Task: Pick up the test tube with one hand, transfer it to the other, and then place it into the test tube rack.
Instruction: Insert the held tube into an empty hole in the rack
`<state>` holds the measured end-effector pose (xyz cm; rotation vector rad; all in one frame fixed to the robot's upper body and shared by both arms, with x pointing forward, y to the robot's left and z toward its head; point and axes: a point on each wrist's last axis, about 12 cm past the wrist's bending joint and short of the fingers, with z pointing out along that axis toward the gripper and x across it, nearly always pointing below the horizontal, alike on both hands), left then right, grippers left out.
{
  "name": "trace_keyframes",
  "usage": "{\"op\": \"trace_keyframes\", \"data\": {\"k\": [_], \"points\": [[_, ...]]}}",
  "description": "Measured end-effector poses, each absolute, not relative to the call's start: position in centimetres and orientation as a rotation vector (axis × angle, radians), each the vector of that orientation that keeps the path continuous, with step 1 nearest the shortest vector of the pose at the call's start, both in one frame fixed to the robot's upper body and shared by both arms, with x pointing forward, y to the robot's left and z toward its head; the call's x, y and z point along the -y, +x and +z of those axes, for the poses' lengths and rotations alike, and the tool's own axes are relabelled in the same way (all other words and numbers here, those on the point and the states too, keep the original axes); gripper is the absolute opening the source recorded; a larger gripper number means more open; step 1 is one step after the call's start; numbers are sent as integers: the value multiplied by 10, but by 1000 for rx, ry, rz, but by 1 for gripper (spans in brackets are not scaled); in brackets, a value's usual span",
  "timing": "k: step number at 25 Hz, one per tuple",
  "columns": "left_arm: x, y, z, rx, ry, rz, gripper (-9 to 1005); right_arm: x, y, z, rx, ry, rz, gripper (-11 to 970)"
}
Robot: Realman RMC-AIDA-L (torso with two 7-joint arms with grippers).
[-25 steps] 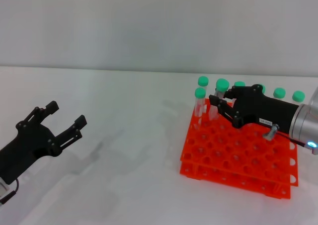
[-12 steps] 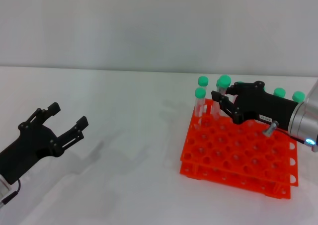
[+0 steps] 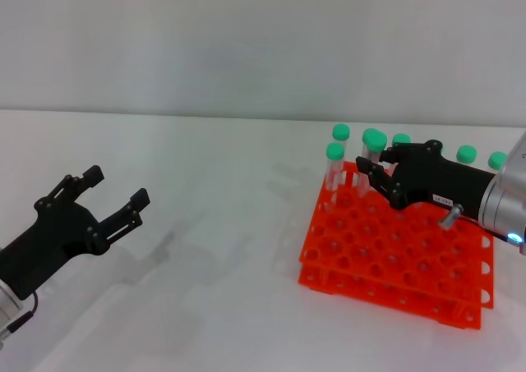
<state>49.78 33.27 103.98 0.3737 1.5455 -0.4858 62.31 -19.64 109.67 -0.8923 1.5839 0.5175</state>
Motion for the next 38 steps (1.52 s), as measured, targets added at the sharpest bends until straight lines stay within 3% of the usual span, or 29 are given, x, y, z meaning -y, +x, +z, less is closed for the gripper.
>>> {"op": "trace_keyframes", "data": {"k": [27, 38], "points": [[-326, 501, 1040, -1538, 386, -507, 890, 185, 620, 1093, -1581, -944, 522, 337], [-329, 500, 1041, -1537, 385, -497, 889, 205, 594, 1114, -1412, -882, 618, 644]]}}
